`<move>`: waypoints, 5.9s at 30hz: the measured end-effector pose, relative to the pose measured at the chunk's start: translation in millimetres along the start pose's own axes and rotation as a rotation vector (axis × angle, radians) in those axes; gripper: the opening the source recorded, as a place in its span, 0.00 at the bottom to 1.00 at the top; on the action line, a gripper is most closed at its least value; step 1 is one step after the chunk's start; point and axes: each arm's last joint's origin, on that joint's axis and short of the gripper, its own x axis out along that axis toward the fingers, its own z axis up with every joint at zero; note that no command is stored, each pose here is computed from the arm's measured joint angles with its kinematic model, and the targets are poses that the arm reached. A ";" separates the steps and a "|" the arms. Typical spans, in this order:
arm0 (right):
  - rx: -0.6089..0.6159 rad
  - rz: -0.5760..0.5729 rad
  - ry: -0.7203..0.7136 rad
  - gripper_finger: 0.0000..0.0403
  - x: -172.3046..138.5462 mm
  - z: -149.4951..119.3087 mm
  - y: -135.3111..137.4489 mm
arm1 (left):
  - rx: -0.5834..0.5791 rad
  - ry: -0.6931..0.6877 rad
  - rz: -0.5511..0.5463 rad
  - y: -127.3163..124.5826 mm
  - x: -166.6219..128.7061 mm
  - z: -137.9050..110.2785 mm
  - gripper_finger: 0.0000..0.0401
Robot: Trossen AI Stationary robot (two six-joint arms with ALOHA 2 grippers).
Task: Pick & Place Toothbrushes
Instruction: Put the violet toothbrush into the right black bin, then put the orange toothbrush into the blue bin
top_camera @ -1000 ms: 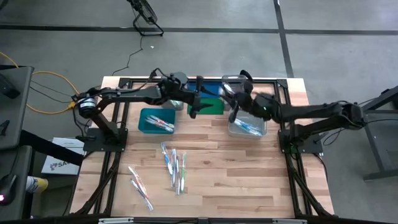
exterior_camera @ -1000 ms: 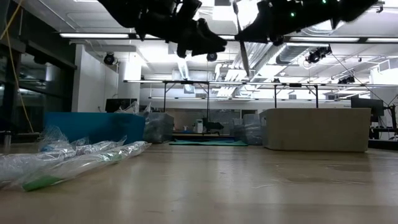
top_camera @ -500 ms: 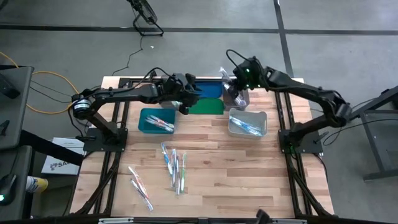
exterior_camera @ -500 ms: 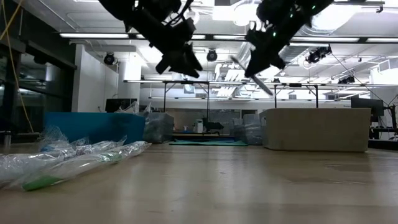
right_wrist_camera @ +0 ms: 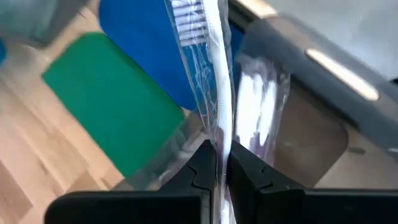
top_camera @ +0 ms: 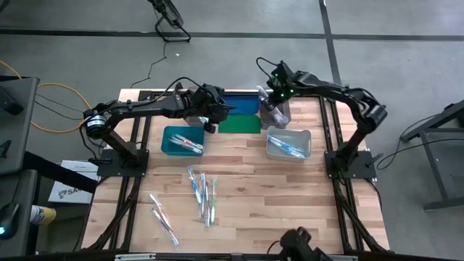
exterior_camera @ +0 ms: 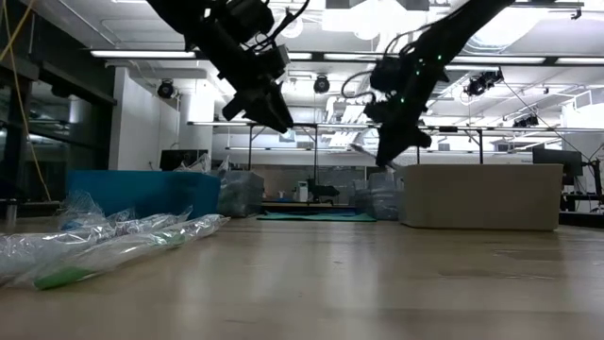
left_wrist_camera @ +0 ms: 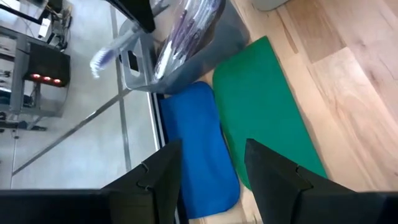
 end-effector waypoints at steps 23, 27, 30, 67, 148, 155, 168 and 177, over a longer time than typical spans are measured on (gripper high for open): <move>0.089 -0.053 0.111 0.30 19.5 -6.5 -29.2 | -0.052 0.007 -0.013 0.3 -8.1 -0.6 0.41; 0.092 -0.052 0.114 0.42 8.0 -8.0 -27.0 | -0.066 0.015 -0.023 0.8 -17.8 -1.2 0.41; 0.113 -0.045 0.099 0.47 -8.4 -9.0 -23.5 | -0.087 0.017 -0.029 1.5 -27.6 -1.5 0.41; -0.427 0.144 -0.203 0.48 -123.8 -153.1 120.6 | -0.026 0.050 -0.768 -184.5 -132.5 -7.5 0.41; -0.552 0.225 -0.256 0.48 -133.0 -175.1 150.2 | 0.336 0.272 -0.836 -328.0 -147.9 -16.9 0.03; -0.552 0.225 -0.256 0.48 -133.0 -175.1 150.2 | 0.358 0.240 -0.809 -324.9 -150.9 -6.0 0.02; -0.560 0.224 -0.257 0.48 -133.0 -175.1 150.2 | 0.179 0.145 -0.580 -256.0 -144.0 37.9 0.01; -0.582 0.221 -0.259 0.48 -132.9 -175.1 150.2 | 0.087 0.327 -0.357 -189.9 -129.3 36.6 0.00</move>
